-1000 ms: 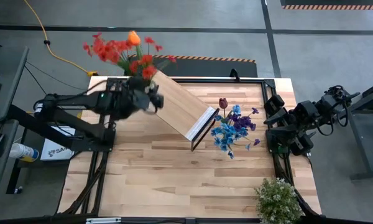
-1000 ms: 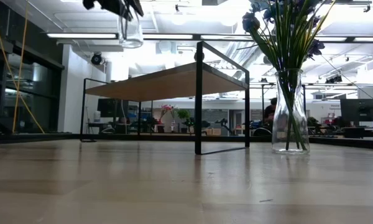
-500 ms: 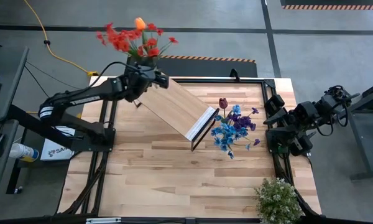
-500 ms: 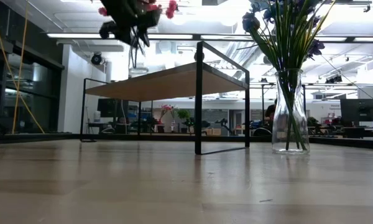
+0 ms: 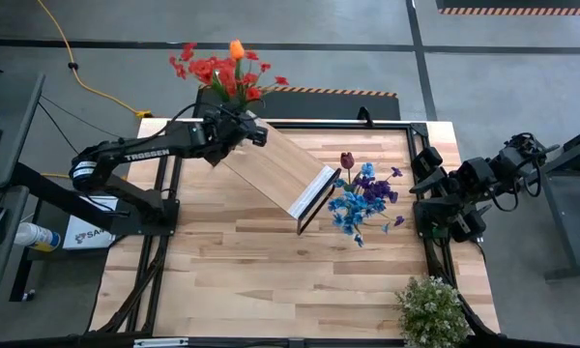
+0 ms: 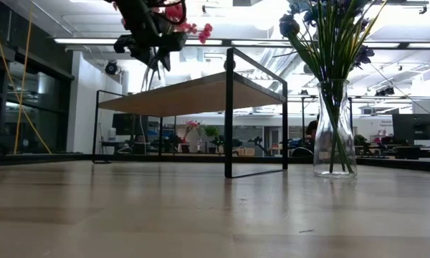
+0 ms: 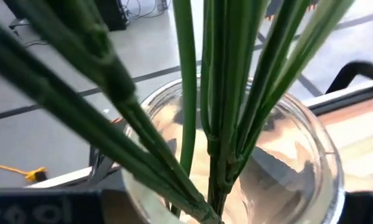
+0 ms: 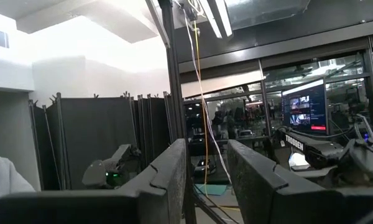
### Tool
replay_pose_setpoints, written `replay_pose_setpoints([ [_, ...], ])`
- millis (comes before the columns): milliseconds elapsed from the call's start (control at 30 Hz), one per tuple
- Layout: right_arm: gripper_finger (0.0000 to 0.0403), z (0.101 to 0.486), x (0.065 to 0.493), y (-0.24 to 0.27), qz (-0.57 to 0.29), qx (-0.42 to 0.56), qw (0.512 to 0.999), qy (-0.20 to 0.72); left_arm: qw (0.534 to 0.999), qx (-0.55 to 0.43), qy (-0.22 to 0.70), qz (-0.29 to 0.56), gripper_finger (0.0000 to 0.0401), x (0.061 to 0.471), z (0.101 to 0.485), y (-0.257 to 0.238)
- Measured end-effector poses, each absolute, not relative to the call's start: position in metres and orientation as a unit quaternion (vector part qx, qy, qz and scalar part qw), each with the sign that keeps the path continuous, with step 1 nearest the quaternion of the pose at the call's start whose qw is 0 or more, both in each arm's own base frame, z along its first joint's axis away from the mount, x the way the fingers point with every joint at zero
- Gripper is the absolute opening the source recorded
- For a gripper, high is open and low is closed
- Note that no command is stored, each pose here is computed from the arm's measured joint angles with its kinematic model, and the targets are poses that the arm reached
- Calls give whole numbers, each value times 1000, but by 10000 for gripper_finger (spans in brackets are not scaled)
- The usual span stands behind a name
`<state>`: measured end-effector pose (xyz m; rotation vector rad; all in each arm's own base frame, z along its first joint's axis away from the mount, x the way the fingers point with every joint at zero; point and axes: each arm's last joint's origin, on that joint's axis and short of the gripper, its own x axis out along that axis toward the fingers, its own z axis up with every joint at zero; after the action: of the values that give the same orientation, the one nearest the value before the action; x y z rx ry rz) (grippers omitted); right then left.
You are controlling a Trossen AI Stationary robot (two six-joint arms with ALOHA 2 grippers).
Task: Pick and place flowers into a vace then onto a shelf
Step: Put the left transparent flower vase with flowers on the shelf
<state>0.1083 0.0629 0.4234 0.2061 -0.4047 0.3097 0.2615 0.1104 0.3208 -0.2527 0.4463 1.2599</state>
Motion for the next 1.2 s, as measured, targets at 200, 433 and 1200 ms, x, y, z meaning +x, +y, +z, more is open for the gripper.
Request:
replay_pose_setpoints([
  [200, 110, 423, 108, 63, 153, 102, 962, -200, 775, -127, 201, 586, 205, 262, 314, 106],
  [433, 110, 423, 108, 63, 153, 102, 962, -200, 768, -156, 187, 592, 205, 261, 296, 97],
  [1200, 110, 423, 108, 63, 154, 105, 962, -199, 770, -156, 216, 580, 371, 261, 287, 83],
])
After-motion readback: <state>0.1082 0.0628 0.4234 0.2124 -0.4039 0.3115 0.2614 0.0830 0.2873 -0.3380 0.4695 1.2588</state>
